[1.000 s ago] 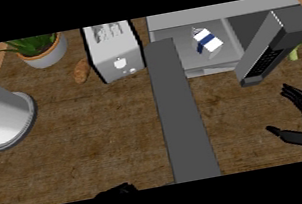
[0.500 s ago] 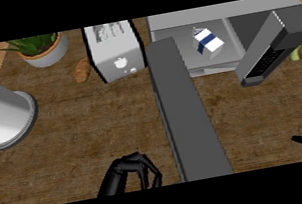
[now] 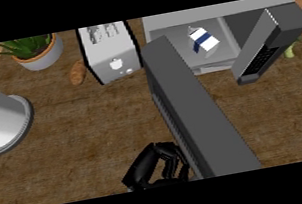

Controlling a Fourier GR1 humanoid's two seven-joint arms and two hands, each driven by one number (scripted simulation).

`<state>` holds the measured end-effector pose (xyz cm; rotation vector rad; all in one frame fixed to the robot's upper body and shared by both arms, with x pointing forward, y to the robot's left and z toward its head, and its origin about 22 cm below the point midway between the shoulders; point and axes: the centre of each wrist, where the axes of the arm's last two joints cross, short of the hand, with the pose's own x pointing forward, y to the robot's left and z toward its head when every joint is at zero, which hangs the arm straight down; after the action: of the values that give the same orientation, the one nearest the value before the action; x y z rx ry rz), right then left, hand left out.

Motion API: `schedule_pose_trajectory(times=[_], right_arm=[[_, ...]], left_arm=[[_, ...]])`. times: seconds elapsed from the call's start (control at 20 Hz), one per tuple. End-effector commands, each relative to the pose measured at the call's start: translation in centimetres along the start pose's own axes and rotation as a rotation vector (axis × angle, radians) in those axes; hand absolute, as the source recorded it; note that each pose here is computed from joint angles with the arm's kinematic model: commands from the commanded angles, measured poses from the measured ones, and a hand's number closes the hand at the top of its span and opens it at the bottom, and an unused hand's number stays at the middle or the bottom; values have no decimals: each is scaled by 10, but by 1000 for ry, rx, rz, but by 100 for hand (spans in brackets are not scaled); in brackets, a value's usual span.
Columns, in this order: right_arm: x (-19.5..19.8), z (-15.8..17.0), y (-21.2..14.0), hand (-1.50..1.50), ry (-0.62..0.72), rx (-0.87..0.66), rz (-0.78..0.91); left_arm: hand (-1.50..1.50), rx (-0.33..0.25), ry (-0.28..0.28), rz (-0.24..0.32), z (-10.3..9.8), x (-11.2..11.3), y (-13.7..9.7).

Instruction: Pick up the milk, place it into the microwave and close the microwave

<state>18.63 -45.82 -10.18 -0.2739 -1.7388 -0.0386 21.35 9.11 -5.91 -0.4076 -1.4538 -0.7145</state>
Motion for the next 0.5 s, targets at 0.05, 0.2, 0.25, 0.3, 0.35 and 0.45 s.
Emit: schedule_pose_trajectory(times=[0.05,0.2,0.25,0.3,0.35,0.45], right_arm=[[8,-8,-7,-150,-128,91,-112],[8,-8,-4,-150,-159,104,-143],[12,-18,-4,-150,-160,109,-124],[9,-19,12,-150,-175,143,-154],[13,-13,-4,-150,-163,165,-155],[23,-33,1,-150,-196,174,-166]], left_arm=[[150,-180,61,-65,-17,-16,-29],[150,-166,33,-119,-29,-5,-37],[150,-194,36,-119,-31,-8,-39],[150,-173,23,-87,-35,0,-41],[150,-170,-31,-108,-33,-7,-42],[150,-129,-57,-83,-44,9,-40]])
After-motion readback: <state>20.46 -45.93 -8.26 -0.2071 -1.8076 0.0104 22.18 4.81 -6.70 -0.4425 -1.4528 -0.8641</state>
